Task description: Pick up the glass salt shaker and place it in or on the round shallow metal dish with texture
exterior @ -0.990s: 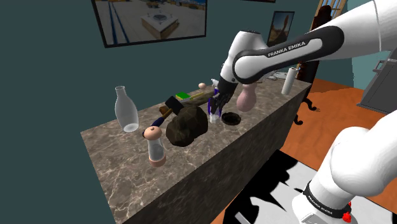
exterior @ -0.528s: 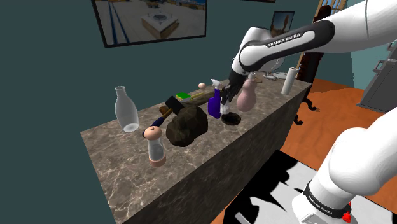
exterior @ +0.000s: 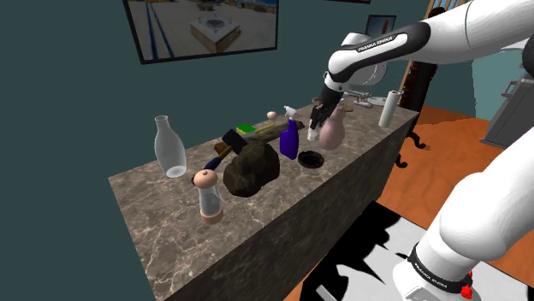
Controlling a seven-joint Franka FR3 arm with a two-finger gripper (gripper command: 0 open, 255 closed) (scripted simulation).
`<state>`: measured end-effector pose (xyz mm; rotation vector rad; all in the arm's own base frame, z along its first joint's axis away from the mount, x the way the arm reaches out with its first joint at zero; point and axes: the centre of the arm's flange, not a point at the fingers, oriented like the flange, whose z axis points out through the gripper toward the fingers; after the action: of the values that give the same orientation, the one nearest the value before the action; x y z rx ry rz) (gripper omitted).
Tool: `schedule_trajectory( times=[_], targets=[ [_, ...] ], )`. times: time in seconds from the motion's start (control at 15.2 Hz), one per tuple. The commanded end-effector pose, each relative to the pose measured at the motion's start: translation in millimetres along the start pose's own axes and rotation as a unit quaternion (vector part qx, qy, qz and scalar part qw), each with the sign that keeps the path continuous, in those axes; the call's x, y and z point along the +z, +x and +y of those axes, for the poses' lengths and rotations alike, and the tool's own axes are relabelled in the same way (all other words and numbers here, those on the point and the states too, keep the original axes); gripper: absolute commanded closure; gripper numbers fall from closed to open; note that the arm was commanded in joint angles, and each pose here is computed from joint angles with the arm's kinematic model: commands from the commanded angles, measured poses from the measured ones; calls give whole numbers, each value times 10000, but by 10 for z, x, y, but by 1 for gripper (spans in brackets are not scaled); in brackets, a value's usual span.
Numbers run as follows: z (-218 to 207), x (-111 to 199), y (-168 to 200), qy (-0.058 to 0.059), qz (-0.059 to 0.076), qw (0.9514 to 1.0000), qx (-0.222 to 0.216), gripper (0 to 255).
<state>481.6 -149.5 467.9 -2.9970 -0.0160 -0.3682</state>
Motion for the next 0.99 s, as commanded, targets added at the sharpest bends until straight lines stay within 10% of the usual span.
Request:
schedule_trajectory(
  times=[0.0,0.92],
  targets=[
    [168,4,8,-2,-1,10000,-12,255],
    [257,716,-171,-2,-1,10000,-12,255]
  ],
)
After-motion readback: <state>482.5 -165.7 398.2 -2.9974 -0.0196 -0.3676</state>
